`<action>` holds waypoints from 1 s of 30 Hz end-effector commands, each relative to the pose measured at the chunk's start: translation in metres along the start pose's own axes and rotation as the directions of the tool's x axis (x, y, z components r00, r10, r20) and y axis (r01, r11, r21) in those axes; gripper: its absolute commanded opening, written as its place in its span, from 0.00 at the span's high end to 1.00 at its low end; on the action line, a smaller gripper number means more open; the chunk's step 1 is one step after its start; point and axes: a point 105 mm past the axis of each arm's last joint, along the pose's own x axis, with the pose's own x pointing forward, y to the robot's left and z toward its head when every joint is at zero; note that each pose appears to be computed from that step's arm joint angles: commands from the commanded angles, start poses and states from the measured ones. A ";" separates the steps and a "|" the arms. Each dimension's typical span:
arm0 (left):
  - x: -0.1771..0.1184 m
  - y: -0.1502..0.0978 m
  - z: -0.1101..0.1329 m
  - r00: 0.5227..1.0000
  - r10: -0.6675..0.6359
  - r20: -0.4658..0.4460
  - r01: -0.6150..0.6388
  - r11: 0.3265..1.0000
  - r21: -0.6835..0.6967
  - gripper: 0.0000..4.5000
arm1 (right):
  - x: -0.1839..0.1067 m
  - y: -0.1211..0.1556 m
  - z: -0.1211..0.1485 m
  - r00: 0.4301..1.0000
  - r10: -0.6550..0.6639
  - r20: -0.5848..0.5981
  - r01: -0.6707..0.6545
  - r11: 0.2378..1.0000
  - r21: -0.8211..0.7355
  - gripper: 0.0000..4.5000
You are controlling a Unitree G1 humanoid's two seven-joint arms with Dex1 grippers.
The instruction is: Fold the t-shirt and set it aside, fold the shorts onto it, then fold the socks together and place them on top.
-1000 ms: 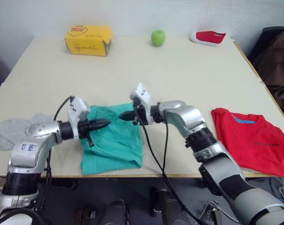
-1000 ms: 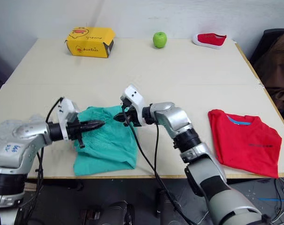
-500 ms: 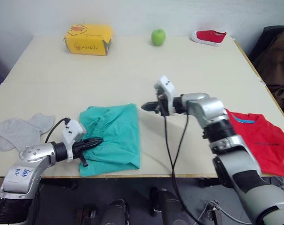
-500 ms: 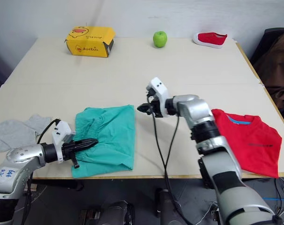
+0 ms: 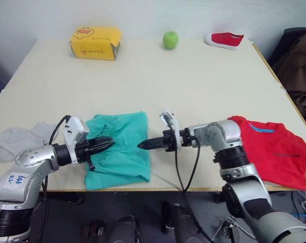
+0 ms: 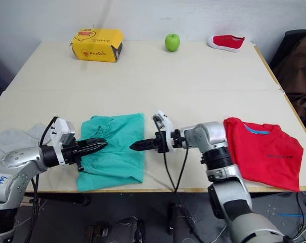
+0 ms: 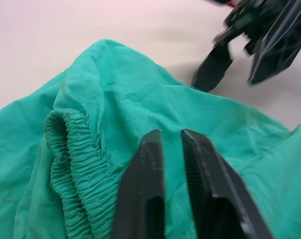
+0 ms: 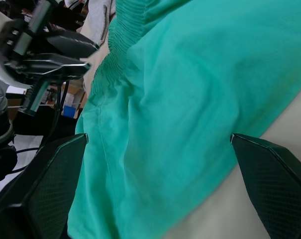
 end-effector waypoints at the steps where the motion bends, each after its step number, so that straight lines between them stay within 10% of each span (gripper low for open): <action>1: -0.011 -0.005 0.020 0.998 -0.044 0.039 0.042 0.997 0.057 0.59 | 0.013 -0.009 -0.005 0.998 -0.053 -0.024 0.053 0.999 -0.011 0.00; 10: -0.023 -0.005 0.030 0.999 -0.014 0.032 0.011 0.996 0.092 0.01 | -0.012 -0.002 0.014 0.998 -0.057 0.015 0.058 0.997 -0.048 0.00; 18: -0.020 -0.008 0.030 0.999 -0.019 0.033 0.016 0.995 0.101 0.01 | -0.032 -0.001 0.004 0.996 -0.077 -0.035 0.076 0.997 -0.032 0.00; 30: -0.014 -0.012 0.037 0.998 -0.030 0.051 0.023 0.992 0.122 0.01 | 0.061 0.013 0.005 1.000 0.026 -0.007 -0.025 0.994 0.106 0.00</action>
